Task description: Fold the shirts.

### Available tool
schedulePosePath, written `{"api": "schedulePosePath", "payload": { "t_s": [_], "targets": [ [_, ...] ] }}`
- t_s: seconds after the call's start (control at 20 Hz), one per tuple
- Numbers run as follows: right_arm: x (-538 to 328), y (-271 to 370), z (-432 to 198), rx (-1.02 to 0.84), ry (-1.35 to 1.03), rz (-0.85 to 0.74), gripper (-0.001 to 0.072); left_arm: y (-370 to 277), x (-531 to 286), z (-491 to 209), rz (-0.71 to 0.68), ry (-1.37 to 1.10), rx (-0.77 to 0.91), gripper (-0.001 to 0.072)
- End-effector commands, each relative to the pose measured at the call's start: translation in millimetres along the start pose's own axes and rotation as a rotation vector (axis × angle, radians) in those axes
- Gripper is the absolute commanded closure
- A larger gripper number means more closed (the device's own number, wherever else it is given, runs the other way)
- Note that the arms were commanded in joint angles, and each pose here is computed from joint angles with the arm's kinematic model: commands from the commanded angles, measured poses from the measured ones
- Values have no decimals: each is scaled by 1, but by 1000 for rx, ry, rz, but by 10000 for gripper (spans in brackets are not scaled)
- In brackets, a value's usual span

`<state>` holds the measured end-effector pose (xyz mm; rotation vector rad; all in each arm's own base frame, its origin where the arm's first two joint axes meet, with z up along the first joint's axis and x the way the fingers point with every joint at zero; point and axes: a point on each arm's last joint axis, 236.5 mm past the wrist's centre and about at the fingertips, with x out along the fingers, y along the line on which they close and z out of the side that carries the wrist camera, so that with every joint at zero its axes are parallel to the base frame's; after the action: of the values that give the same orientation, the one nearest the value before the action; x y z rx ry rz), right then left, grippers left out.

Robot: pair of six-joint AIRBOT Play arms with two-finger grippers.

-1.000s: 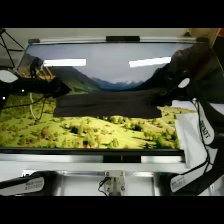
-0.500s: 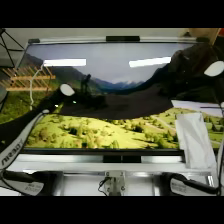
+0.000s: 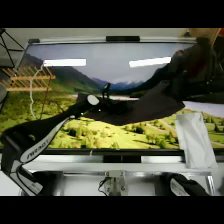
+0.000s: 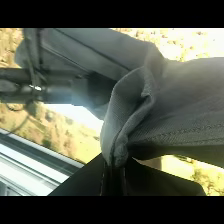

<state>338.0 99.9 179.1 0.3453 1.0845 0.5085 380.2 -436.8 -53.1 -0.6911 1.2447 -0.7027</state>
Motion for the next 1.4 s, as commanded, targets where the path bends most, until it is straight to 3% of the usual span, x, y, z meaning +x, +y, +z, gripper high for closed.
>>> {"api": "schedulePosePath", "payload": {
  "t_s": [0.0,0.25,0.45,0.75,0.8,0.9,1.05,1.15,1.25,1.35],
  "targets": [
    [0,9,10,45,-38,35,660,-4,2,12,-24,-13,-20,668],
    [47,34,37,60,-60,148,660,20,-127,95,28,-123,83,670],
    [131,83,47,19,-51,231,660,7,-303,160,104,-444,185,670],
    [283,141,6,28,48,268,659,-30,-499,132,180,-763,256,669],
    [305,147,0,58,57,267,616,-38,-513,122,191,-784,272,668],
    [334,164,-6,155,73,330,160,-49,-525,103,218,-793,307,668],
    [326,182,-8,109,124,446,150,-50,-522,87,238,-774,321,668],
    [299,156,-1,45,153,401,150,-41,-516,86,239,-757,299,668],
    [267,98,10,-3,175,235,150,-25,-505,84,239,-731,262,668],
    [227,3,7,-33,244,-76,150,-10,-494,82,239,-703,227,668]
  ]
}}
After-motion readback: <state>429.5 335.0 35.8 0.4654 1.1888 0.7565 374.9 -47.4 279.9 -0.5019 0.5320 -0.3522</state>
